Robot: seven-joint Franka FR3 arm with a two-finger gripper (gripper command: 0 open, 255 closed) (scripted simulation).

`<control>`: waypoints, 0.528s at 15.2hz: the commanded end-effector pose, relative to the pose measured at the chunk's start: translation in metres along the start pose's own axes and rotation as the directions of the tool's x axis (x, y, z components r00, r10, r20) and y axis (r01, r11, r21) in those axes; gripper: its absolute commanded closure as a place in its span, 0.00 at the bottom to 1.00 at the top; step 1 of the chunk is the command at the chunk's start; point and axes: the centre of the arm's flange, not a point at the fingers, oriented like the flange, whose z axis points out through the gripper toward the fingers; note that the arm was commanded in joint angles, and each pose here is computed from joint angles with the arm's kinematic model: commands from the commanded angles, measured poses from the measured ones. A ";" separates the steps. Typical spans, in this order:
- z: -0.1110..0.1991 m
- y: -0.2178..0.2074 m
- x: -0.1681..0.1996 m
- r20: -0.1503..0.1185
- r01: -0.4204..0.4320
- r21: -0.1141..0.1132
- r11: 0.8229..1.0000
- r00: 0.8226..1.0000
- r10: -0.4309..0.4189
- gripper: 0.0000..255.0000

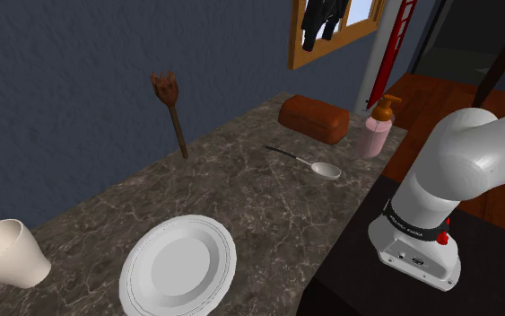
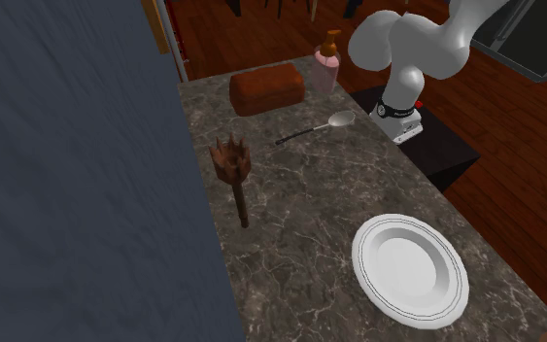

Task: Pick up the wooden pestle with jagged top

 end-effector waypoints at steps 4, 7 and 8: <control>0.008 -0.019 0.035 0.009 0.024 -0.002 1.000 1.000 -0.024 0.00; 0.017 -0.039 0.070 0.018 0.048 -0.005 0.999 0.999 -0.048 0.00; 0.020 -0.046 0.081 0.021 0.056 -0.005 0.998 0.998 -0.056 0.00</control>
